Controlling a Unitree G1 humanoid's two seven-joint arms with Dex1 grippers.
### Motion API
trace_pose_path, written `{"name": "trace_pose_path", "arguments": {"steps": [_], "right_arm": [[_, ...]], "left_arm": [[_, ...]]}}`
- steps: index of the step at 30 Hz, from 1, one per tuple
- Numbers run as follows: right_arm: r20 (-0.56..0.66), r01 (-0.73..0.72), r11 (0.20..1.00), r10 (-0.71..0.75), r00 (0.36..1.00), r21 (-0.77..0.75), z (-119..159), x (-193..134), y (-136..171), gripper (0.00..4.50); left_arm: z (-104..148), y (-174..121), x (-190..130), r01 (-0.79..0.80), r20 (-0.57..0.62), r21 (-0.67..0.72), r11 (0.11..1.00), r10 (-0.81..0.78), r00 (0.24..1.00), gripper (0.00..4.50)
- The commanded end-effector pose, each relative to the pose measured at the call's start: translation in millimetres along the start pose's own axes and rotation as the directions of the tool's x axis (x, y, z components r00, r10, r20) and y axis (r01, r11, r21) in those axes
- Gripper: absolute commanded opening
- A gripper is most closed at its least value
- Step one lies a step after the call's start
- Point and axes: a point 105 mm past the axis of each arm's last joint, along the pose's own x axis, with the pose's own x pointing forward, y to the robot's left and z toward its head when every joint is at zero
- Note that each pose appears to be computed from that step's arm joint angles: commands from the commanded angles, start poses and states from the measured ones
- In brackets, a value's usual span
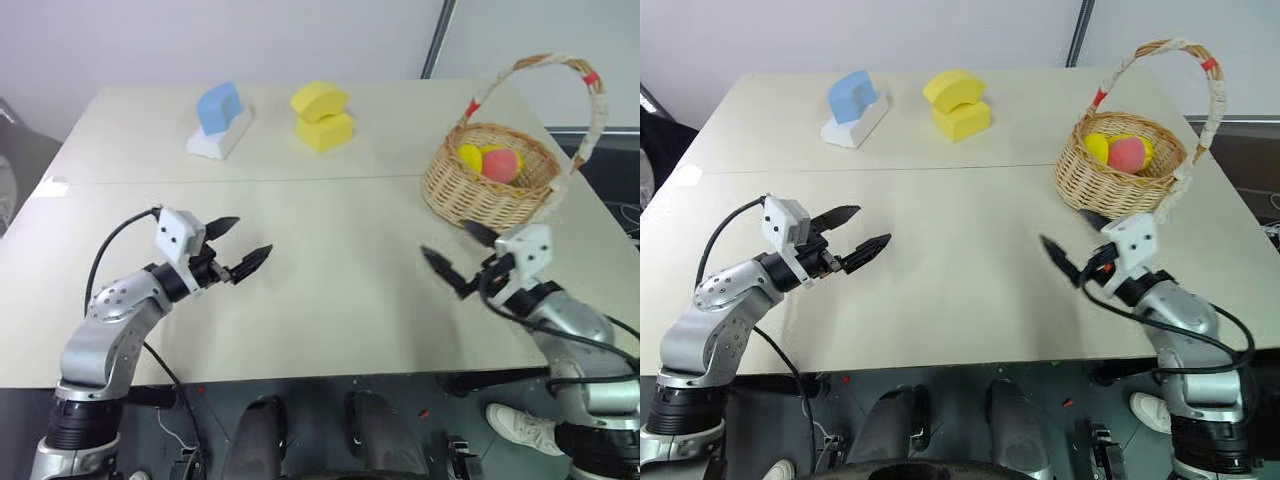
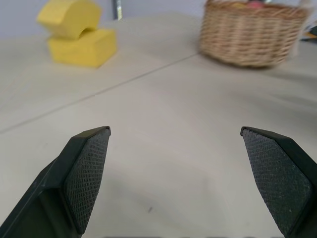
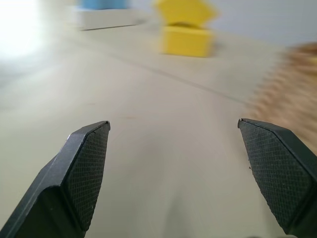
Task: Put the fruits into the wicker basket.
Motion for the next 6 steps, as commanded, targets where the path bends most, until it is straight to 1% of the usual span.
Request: {"name": "trace_pose_path", "arguments": {"steps": [1, 3, 6], "right_arm": [[0.033, -0.106, 0.994, 0.107, 0.994, -0.020, 7, 14, 16, 4.32], [0.038, -0.133, 0.991, 0.134, 0.990, -0.020, 6, 21, 18, 4.32], [0.042, -0.168, 0.985, 0.169, 0.985, -0.031, 6, 31, 20, 4.32]], "left_arm": [[-2, 8, -13, -0.087, 0.001, 0.032, 0.996, 0.087, 0.996, 4.50], [-7, 7, -18, -0.108, -0.007, 0.034, 0.994, 0.108, 0.994, 4.50], [-13, 2, -27, -0.134, -0.012, -0.006, 0.991, 0.134, 0.991, 4.50]]}}
